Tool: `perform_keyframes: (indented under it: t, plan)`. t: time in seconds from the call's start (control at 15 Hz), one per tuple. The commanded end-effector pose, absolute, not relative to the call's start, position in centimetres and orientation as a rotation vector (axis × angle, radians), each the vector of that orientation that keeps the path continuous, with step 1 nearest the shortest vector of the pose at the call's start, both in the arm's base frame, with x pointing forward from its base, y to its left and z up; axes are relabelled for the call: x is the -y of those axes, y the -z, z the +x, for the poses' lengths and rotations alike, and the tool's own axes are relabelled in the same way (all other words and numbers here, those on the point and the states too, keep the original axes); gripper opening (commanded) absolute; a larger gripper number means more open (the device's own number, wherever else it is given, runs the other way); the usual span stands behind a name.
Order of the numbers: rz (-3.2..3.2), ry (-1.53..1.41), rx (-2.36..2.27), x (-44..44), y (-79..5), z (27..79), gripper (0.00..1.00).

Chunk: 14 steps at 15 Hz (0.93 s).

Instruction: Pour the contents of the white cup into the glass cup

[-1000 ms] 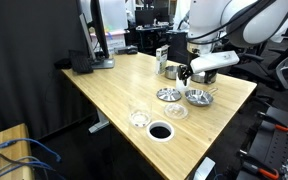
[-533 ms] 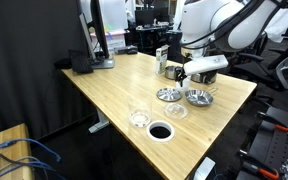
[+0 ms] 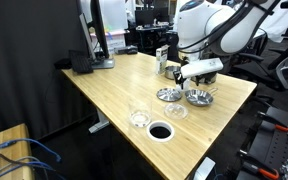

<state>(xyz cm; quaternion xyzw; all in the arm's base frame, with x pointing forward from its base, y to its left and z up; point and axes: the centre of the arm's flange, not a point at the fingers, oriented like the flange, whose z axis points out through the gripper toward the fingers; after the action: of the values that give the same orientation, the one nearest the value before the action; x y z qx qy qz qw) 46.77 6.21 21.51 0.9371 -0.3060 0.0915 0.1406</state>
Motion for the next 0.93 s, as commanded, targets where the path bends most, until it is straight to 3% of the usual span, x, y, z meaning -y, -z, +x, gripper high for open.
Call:
perform_keyframes:
  t: [0.0,0.4,0.87]
  plan:
    - [2.701,-0.269,0.906,-6.0,-21.0,47.3,0.45]
    - [2.699,-0.261,0.881,-6.1,-20.6,46.6,0.03]
    - [2.697,-0.255,0.868,-6.0,-20.5,45.8,0.02]
